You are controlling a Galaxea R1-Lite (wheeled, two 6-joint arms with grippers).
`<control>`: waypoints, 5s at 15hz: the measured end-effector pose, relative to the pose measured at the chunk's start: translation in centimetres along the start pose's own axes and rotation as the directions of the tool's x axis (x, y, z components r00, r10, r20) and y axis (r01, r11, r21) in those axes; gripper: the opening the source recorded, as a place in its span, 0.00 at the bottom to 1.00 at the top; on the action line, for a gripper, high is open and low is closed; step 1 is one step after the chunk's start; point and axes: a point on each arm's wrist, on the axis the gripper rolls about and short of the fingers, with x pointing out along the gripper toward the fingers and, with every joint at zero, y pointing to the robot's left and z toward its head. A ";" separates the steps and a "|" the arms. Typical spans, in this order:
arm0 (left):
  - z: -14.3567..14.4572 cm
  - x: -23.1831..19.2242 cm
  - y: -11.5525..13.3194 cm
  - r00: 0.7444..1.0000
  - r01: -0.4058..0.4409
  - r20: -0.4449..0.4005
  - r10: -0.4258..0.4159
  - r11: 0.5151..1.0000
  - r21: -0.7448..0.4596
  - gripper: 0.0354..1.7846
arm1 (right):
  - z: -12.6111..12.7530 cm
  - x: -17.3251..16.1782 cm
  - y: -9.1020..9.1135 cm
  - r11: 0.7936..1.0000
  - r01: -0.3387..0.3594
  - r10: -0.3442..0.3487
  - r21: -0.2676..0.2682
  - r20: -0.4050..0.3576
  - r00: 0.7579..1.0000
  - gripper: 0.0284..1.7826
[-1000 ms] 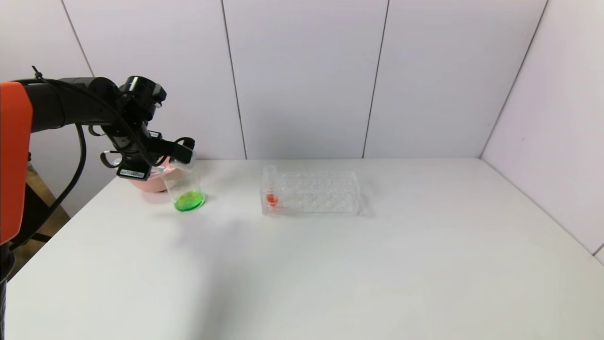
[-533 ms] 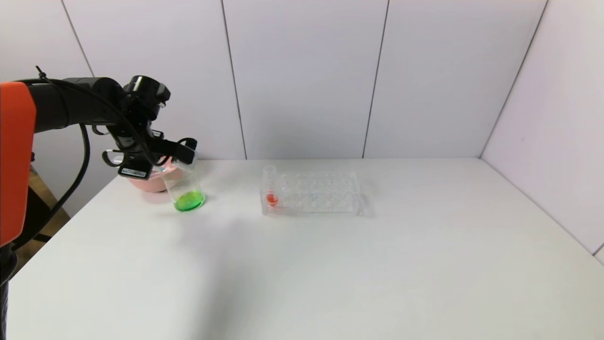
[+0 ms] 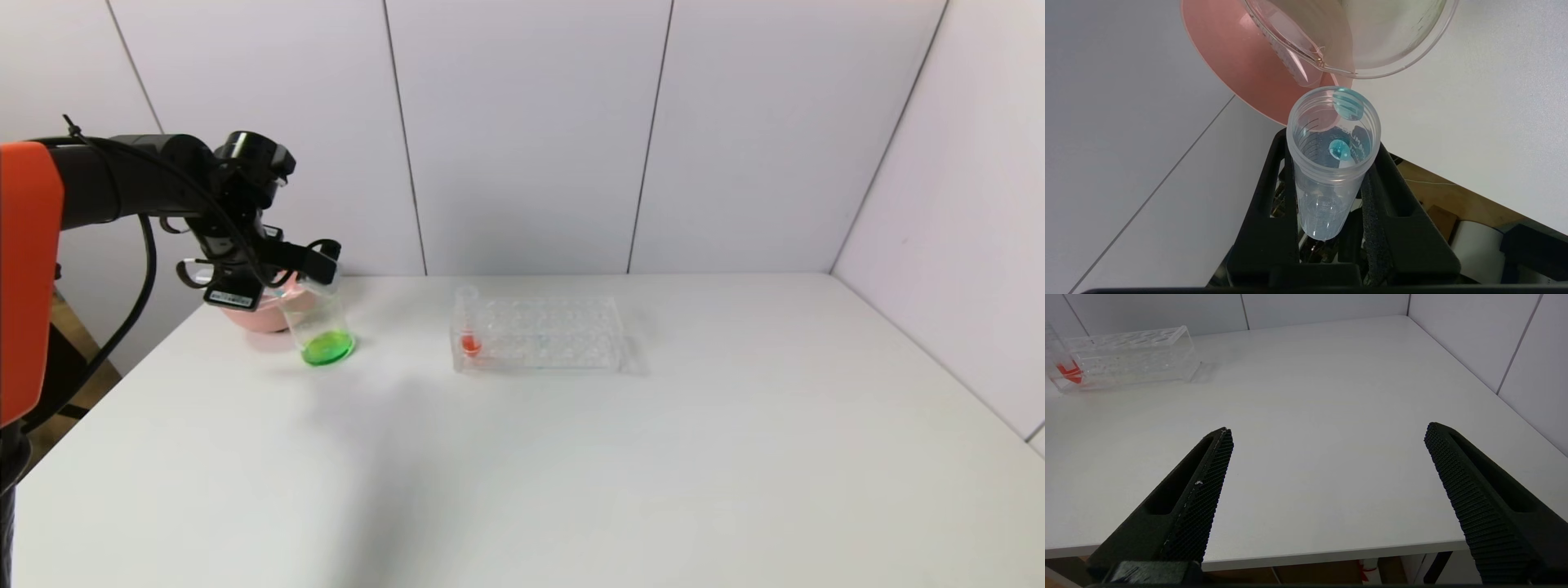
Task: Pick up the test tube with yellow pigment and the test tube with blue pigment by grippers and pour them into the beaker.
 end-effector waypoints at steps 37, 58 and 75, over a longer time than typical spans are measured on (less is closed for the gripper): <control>-9.0 8.6 0.4 0.758 0.390 0.354 0.548 0.054 -0.919 0.33 | 0.0 0.0 0.0 1.000 0.000 0.000 0.000 0.000 1.000 0.96; -12.7 -11.3 1.6 0.281 0.269 0.348 0.895 0.274 -0.923 0.99 | 0.0 0.0 0.0 1.000 0.000 0.000 0.000 0.000 1.000 0.96; -8.6 -26.0 -35.4 0.394 0.466 0.419 0.818 0.216 -0.858 0.99 | 0.0 0.0 0.0 1.000 0.000 0.000 0.000 0.000 1.000 0.96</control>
